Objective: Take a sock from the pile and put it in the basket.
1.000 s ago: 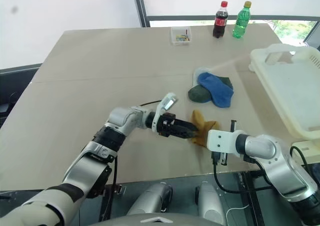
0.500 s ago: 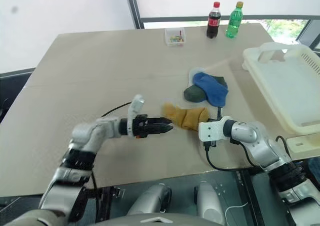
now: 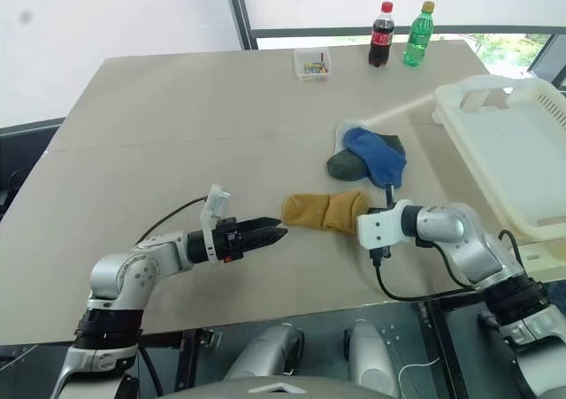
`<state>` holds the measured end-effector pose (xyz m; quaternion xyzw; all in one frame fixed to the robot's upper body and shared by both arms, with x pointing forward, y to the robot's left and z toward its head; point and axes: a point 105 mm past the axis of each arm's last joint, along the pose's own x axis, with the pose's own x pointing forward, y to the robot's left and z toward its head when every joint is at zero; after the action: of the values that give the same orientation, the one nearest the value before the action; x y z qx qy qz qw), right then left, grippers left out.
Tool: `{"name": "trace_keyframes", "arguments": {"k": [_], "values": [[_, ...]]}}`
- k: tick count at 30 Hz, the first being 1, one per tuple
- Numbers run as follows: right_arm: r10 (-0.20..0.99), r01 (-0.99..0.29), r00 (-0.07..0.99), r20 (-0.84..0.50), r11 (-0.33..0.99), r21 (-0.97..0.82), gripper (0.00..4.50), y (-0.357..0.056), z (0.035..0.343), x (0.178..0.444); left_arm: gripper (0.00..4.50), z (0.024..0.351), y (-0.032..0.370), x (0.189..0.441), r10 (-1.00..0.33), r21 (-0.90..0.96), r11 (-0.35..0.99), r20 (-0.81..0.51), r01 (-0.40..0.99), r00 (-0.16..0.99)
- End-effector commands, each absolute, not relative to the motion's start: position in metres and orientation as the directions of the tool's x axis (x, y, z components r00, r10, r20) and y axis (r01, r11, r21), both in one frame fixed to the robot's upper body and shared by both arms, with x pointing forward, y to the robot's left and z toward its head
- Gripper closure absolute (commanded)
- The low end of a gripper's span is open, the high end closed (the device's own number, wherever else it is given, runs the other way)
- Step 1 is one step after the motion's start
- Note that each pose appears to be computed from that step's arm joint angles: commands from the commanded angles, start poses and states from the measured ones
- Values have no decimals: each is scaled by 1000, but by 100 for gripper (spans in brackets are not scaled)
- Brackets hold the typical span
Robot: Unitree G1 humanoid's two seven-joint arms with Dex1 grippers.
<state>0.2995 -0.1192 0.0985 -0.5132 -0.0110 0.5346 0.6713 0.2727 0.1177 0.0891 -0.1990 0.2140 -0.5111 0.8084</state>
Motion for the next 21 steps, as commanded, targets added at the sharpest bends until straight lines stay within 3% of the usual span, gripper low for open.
{"name": "trace_keyframes", "arguments": {"k": [1, 8, 14, 21], "values": [[742, -723, 391, -544, -118, -681, 450, -112, 116, 296, 138, 102, 118, 271, -914, -505, 388, -103, 771, 393], [792, -752, 390, -470, -20, -659, 450, -92, 141, 308, 138, 102, 122, 268, -904, -507, 406, -99, 760, 416], [845, -789, 339, -413, 16, -614, 450, -63, 141, 310, 138, 104, 128, 266, -886, -505, 433, -86, 747, 456], [819, -794, 447, -359, 180, -580, 450, -82, 146, 320, 138, 105, 128, 263, -879, -500, 443, -78, 744, 470]]}}
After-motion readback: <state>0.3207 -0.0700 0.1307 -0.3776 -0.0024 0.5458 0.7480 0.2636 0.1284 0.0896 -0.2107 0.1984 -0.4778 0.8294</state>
